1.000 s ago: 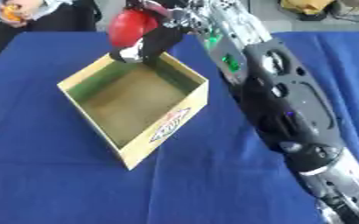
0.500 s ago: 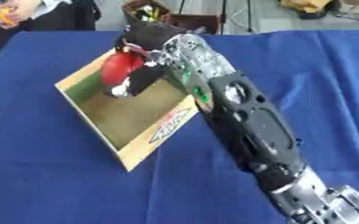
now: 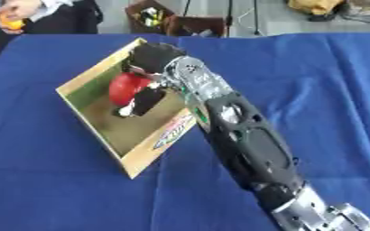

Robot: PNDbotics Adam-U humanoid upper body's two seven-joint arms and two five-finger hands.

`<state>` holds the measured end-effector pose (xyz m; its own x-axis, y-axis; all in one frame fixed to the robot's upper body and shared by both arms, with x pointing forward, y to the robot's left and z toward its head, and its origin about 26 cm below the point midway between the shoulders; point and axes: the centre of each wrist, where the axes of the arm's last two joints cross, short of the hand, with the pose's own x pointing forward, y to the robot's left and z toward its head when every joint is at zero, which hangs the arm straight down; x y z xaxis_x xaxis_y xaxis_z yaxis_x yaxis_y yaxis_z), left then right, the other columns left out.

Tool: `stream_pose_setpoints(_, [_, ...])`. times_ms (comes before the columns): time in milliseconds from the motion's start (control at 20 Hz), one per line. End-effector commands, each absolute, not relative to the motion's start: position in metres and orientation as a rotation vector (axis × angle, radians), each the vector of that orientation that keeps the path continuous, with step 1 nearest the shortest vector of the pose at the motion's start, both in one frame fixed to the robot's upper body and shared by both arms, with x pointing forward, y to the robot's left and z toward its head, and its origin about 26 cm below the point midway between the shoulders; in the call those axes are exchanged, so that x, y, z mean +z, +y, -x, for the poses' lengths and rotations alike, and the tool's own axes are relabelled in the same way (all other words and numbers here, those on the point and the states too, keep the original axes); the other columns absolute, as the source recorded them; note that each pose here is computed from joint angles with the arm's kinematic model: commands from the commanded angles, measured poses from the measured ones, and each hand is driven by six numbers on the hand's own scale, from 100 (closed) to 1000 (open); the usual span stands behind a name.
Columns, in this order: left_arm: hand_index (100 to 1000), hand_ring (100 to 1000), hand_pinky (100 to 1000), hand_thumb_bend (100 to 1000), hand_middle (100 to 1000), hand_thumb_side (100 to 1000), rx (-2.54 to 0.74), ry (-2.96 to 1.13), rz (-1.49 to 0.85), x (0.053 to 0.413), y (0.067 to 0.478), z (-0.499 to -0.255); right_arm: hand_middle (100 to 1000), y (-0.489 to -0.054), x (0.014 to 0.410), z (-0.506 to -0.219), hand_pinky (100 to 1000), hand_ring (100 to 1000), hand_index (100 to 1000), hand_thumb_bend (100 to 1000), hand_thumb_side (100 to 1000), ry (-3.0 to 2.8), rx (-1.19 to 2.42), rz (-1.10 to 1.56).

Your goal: Pick up objects on the table and place them in the box.

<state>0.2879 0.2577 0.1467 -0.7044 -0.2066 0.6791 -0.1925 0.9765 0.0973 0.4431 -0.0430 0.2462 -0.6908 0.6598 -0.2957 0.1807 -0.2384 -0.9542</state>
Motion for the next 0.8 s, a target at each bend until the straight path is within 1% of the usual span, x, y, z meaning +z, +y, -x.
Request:
stream_pose_setpoints(50, [760,481,288,100,554,928,-0.035,-2.397,-0.272,0.154,0.256,-0.287,305,-0.036,0.252,-0.441,420,430,491,178,745,-1.704,1.996,1.068])
stream_pose_setpoints(100, [760,481,288,100,554,929,-0.035,-2.397,-0.271,0.154,0.256,-0.287,371,-0.034,0.249,-0.441,469,466,612,249,728,-1.689,2.009,1.078])
stream_pose_setpoints(150, [760,481,288,100,554,929,-0.036,-2.397,-0.27,0.154,0.256,-0.287,401,-0.033,0.247,-0.441,484,482,648,291,717,-1.668,2.026,1.088])
stream_pose_setpoints(200, [760,481,288,100,554,929,-0.036,-2.397,-0.27,0.154,0.256,-0.287,451,-0.032,0.245,-0.442,516,516,680,349,701,-1.648,2.042,1.095])
stream_pose_setpoints(300, [760,481,288,100,554,929,-0.035,-2.398,-0.269,0.154,0.256,-0.287,489,-0.03,0.243,-0.441,541,544,703,374,695,-1.612,2.07,1.107])
stream_pose_setpoints(350, [759,481,288,100,553,929,-0.035,-2.398,-0.269,0.154,0.256,-0.287,525,-0.03,0.242,-0.441,562,571,725,410,687,-1.595,2.083,1.112])
stream_pose_setpoints(400, [758,481,288,100,553,929,-0.035,-2.398,-0.268,0.154,0.256,-0.287,547,-0.029,0.241,-0.441,573,586,738,426,683,-1.575,2.097,1.115])
stream_pose_setpoints(450, [758,481,288,100,553,929,-0.035,-2.398,-0.268,0.154,0.256,-0.287,590,-0.029,0.241,-0.442,590,609,762,447,678,-1.555,2.108,1.118])
stream_pose_setpoints(500, [758,481,289,100,553,929,-0.035,-2.399,-0.268,0.154,0.256,-0.287,624,-0.029,0.24,-0.442,610,636,777,487,670,-1.538,2.117,1.122])
stream_pose_setpoints(550, [758,481,288,100,553,929,-0.035,-2.399,-0.268,0.154,0.256,-0.287,645,-0.029,0.24,-0.442,621,653,784,504,666,-1.52,2.125,1.126])
stream_pose_setpoints(600, [758,481,289,100,553,929,-0.035,-2.399,-0.268,0.154,0.256,-0.287,700,-0.029,0.24,-0.443,650,697,804,541,658,-1.499,2.133,1.13])
stream_pose_setpoints(650, [758,481,289,100,553,929,-0.035,-2.399,-0.268,0.154,0.256,-0.287,737,-0.03,0.24,-0.443,672,726,824,581,655,-1.478,2.142,1.134])
stream_pose_setpoints(700, [758,481,289,100,553,929,-0.035,-2.399,-0.268,0.154,0.256,-0.287,762,-0.03,0.24,-0.444,693,751,838,658,658,-1.456,2.149,1.138])
stream_pose_setpoints(750, [758,481,289,100,553,929,-0.035,-2.399,-0.268,0.154,0.256,-0.287,762,-0.03,0.24,-0.444,693,751,838,658,658,-1.441,2.153,1.14])
stream_pose_setpoints(800, [758,481,289,100,554,929,-0.035,-2.399,-0.268,0.154,0.256,-0.287,796,-0.031,0.24,-0.444,723,783,852,762,638,-1.43,2.153,1.146])
